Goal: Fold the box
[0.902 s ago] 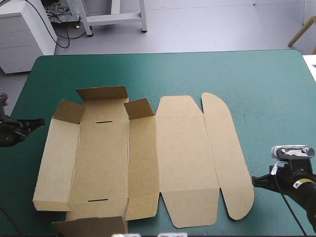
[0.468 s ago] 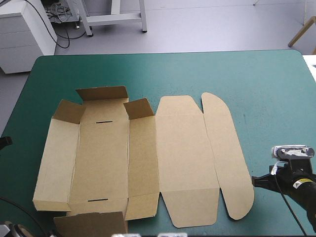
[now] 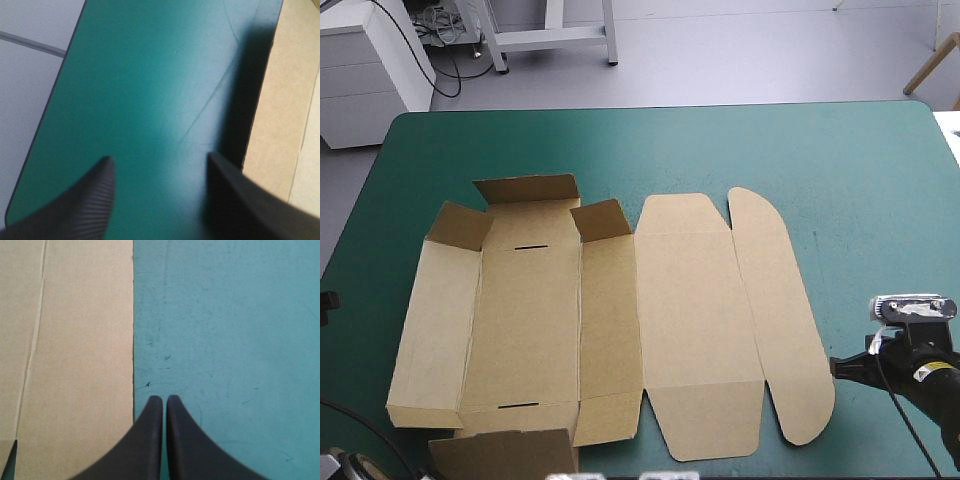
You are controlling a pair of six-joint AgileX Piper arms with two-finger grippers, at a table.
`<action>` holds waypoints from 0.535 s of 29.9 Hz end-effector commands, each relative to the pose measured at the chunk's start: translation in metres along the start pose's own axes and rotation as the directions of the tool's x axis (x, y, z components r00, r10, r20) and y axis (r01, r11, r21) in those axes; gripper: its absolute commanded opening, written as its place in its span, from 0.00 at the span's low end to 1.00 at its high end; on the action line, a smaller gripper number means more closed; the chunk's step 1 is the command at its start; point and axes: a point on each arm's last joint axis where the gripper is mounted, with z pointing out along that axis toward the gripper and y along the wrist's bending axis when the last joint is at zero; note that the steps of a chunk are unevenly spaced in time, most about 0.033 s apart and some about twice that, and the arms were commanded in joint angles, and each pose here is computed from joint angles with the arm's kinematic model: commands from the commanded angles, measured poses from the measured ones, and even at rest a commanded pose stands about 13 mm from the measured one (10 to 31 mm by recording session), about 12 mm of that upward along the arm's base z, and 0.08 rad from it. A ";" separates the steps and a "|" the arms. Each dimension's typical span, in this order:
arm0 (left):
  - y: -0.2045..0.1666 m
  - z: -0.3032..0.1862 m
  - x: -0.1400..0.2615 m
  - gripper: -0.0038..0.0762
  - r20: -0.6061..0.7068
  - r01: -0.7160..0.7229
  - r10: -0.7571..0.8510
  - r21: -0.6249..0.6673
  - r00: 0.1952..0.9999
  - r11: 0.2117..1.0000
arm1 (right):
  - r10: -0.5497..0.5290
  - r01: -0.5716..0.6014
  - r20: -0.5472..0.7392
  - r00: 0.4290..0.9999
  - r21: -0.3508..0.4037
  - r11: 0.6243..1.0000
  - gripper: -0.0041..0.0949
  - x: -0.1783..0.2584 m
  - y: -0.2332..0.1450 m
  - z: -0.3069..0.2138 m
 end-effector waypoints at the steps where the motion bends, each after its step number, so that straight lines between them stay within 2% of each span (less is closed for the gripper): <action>1: -0.004 -0.008 0.000 0.95 0.010 0.049 -0.049 0.018 0.999 0.999 | -0.006 0.004 0.078 0.997 0.018 1.000 0.05 -0.011 -0.002 -0.006; 4: -0.004 -0.002 0.003 0.95 -0.002 0.112 -0.112 0.026 0.994 0.993 | -0.006 0.004 0.078 0.997 0.018 1.000 0.05 -0.011 -0.002 -0.006; 9: -0.006 0.025 0.022 0.91 -0.087 0.097 -0.091 0.068 0.992 0.993 | -0.006 0.004 0.078 0.997 0.018 1.000 0.05 -0.011 -0.002 -0.006; 16: -0.018 0.069 0.043 0.85 -0.145 0.067 -0.027 0.280 0.989 0.958 | -0.006 0.004 0.074 0.997 0.017 1.000 0.05 -0.011 -0.002 -0.006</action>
